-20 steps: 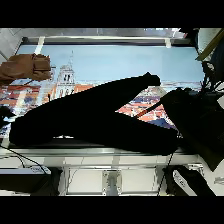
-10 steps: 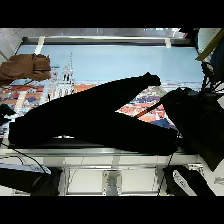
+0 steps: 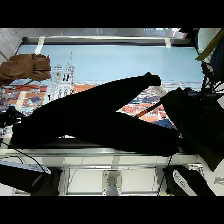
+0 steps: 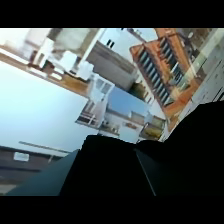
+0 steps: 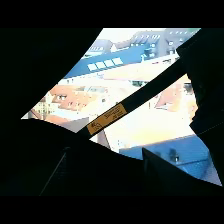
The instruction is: Fold the clothes and pants, and hang the long-sleeved shirts on hangers.
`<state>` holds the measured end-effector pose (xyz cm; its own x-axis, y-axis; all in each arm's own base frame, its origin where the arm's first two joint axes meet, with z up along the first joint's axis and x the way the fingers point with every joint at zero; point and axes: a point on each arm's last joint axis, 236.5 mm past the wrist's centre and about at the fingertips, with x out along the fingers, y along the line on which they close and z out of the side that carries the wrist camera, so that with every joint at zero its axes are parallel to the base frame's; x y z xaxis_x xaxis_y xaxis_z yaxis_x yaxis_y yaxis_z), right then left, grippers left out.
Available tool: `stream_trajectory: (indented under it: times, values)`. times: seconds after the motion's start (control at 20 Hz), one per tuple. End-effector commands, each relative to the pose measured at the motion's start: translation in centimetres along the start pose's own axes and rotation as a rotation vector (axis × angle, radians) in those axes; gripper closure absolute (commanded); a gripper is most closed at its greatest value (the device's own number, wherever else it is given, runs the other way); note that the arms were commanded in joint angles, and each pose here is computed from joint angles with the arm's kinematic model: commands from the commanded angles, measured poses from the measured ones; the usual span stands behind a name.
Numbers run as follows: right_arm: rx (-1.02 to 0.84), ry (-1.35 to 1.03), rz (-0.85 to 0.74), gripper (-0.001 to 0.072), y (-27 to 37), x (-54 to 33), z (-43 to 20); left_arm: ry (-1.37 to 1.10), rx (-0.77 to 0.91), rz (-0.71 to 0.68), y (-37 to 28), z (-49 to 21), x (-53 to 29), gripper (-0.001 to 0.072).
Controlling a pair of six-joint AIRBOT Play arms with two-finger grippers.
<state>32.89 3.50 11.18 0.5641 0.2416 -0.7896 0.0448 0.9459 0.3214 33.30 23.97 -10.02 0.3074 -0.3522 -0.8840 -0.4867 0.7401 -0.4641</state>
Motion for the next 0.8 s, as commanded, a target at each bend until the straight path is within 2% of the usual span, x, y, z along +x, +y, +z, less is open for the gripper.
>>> stream_trajectory:
  times: [0.0,0.05,0.25,0.3,0.35,0.4,0.75]
  values:
    - [0.003,0.002,0.001,0.0227,0.0,0.0,0.0,0.042,0.044,-0.031,-0.6,-0.9,0.3,0.0521]
    - [0.003,0.003,0.001,0.0227,0.0,0.0,-0.1,0.042,0.044,-0.031,-0.7,-0.9,0.3,0.0624]
    - [0.002,0.002,-0.002,0.0227,0.0,0.0,-0.1,0.066,0.123,-0.048,-1.2,-1.5,0.1,0.0652]
    - [0.002,0.002,-0.002,0.0227,0.0,0.0,0.0,0.069,0.139,-0.051,-1.3,-1.6,0.0,0.0593]
    - [0.002,0.002,-0.002,0.0227,0.0,0.0,0.0,0.064,0.147,-0.049,-1.3,-1.5,-0.3,0.037]
    - [0.002,0.003,-0.002,0.0227,0.0,0.0,-0.1,0.062,0.15,-0.05,-1.4,-1.4,-0.7,0.0218]
    - [0.002,0.003,-0.002,0.0227,0.0,0.0,-0.1,0.125,0.236,-0.074,-1.7,-2.8,-1.4,0.0223]
